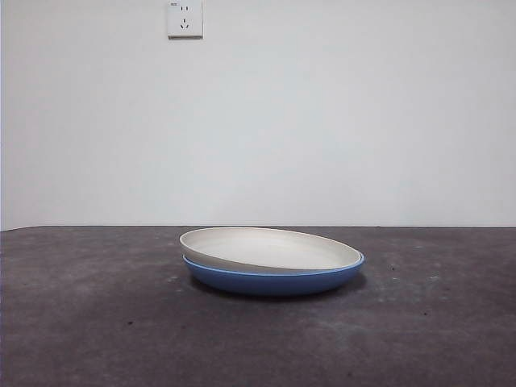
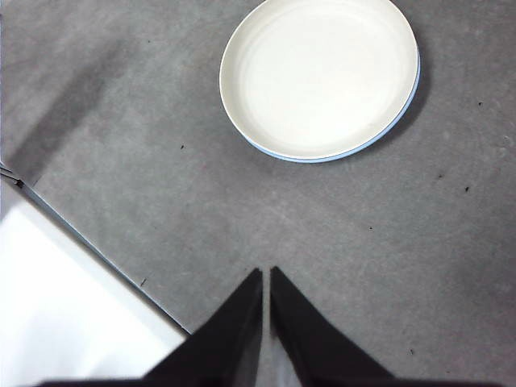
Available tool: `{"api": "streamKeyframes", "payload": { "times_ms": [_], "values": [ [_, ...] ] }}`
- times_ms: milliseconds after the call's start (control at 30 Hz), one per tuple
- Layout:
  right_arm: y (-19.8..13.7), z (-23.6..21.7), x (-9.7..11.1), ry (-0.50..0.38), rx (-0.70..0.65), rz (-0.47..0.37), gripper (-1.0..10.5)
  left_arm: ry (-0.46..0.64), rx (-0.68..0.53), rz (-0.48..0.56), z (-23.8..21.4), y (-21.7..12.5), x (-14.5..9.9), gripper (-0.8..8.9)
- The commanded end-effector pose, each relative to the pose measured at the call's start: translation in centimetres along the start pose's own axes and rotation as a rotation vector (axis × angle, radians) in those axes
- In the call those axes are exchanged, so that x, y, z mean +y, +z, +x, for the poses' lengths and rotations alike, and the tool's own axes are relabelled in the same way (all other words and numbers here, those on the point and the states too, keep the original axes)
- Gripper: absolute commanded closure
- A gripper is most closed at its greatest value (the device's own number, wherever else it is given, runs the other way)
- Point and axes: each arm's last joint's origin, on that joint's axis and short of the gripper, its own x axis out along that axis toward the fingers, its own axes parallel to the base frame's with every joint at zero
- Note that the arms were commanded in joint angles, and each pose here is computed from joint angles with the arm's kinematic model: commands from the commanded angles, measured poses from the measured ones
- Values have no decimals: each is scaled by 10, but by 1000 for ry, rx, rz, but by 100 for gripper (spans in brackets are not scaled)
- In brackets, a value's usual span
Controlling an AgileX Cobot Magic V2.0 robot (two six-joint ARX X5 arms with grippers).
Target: Pick up the white plate, put it on the blue plate, put it on desk
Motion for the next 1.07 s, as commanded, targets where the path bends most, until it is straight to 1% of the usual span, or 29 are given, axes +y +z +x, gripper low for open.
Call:
{"api": "streamKeyframes", "payload": {
  "times_ms": [33,267,400,1067],
  "values": [
    [4,-2,2,7,-17,-25,938,3,10,-19,1,-6,0,804],
    [4,-2,2,6,-17,-24,938,-4,105,-66,1,-15,-1,804],
    [4,-2,2,7,-18,-25,938,0,103,-131,1,-15,-1,804],
    [5,-2,2,7,-20,-25,938,0,103,-130,1,-15,-1,804]
  ]
}}
